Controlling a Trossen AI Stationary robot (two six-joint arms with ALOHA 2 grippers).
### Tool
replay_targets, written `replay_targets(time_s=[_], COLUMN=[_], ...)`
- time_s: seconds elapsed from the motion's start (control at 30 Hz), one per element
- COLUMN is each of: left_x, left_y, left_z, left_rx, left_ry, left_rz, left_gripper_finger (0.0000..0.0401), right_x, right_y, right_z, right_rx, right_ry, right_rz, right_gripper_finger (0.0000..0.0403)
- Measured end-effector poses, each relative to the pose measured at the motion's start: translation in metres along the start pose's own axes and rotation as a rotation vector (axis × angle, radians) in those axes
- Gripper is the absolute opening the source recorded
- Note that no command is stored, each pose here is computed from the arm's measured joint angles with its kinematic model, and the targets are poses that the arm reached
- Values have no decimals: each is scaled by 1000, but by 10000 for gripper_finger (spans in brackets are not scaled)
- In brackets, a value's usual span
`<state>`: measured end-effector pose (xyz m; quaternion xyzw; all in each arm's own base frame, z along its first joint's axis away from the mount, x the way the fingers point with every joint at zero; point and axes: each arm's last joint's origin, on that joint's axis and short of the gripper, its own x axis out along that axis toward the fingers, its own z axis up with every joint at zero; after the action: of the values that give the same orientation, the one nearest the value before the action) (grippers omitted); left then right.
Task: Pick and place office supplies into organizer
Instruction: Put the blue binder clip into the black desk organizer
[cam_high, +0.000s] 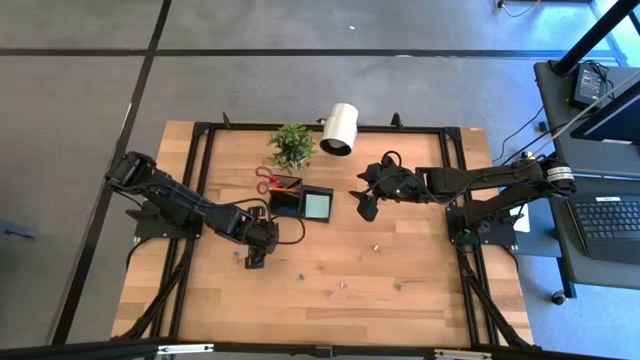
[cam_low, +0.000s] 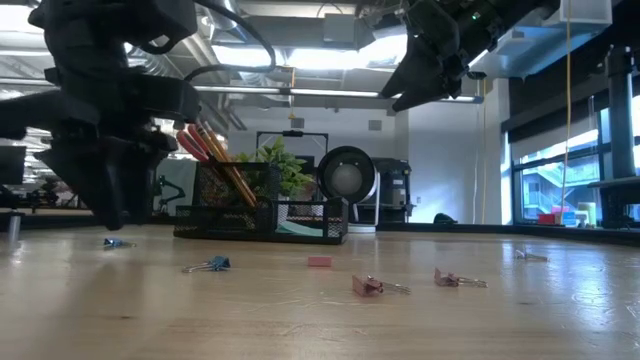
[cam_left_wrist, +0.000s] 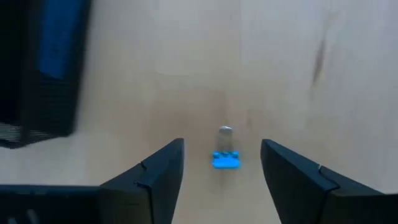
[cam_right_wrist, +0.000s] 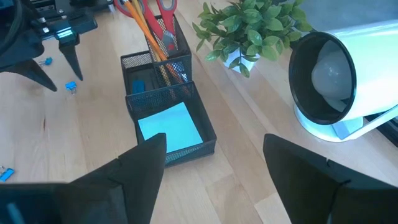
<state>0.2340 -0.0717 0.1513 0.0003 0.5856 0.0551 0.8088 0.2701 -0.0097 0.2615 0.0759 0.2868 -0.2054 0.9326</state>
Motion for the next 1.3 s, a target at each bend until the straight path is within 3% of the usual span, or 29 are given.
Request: replay_targets(time_s=[0.27, 0.43, 1.3], left_x=[0, 0, 1], left_y=[-2, 0, -2], left_z=[-2, -3, 1], left_rx=[-8, -6, -11], left_ry=[44, 39, 17], left_rz=[-69, -30, -58], left_gripper_finger=[207, 207, 207], right_x=[0, 0, 0], right_y=[0, 0, 0], right_z=[0, 0, 0], right_rx=[-6, -28, -30], right_ry=[2, 1, 0], right_rz=[-1, -1, -1], right_gripper_finger=[272, 272, 272])
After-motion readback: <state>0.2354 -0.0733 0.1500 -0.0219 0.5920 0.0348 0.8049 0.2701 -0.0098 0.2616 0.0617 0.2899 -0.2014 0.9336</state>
